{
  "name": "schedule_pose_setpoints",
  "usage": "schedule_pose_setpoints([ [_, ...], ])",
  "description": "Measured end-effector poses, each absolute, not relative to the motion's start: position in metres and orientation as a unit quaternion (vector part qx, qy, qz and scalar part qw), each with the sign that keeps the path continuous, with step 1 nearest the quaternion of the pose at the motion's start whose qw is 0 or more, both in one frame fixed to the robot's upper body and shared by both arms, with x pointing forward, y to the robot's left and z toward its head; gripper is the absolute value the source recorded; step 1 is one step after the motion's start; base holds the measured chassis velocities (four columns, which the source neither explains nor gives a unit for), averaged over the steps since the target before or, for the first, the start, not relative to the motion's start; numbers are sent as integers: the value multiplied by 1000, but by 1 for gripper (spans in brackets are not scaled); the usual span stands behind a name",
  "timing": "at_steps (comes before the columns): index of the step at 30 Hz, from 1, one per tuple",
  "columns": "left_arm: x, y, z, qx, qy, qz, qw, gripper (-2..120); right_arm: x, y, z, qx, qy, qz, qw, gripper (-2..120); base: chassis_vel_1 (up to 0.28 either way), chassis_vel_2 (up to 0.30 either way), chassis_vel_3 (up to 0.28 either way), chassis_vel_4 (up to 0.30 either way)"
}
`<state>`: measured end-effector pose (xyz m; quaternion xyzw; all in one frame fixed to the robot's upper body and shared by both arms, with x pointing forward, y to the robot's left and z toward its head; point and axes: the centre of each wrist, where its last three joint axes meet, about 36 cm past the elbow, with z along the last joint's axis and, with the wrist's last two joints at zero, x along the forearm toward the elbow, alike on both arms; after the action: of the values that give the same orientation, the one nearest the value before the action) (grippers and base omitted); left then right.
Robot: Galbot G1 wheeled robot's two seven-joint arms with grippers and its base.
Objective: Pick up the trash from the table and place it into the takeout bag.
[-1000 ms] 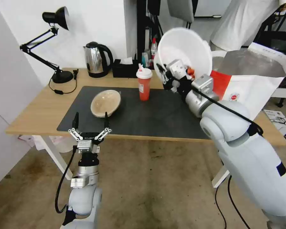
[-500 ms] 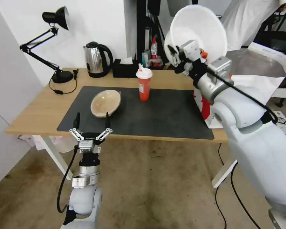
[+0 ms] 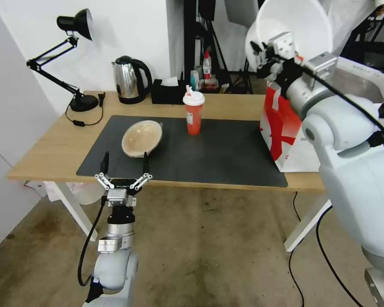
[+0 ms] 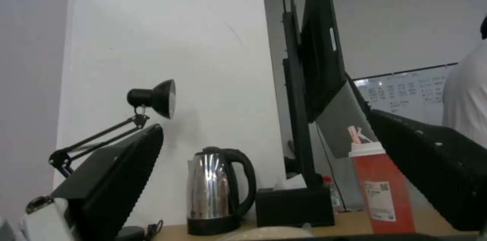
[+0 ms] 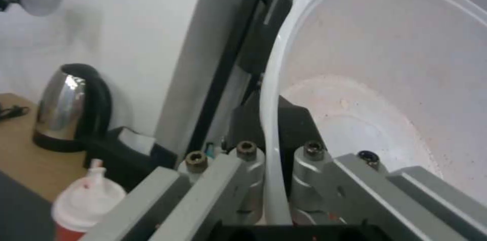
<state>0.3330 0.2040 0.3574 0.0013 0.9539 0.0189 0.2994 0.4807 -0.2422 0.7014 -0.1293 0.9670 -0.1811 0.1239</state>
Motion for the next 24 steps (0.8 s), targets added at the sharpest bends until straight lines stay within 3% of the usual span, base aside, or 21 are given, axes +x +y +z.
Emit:
schedule_pose_setpoints([
  [24, 335, 207, 354, -1, 954, 22, 300, 100, 503, -284, 685, -77, 978, -165, 106, 0, 0, 0, 0, 0],
])
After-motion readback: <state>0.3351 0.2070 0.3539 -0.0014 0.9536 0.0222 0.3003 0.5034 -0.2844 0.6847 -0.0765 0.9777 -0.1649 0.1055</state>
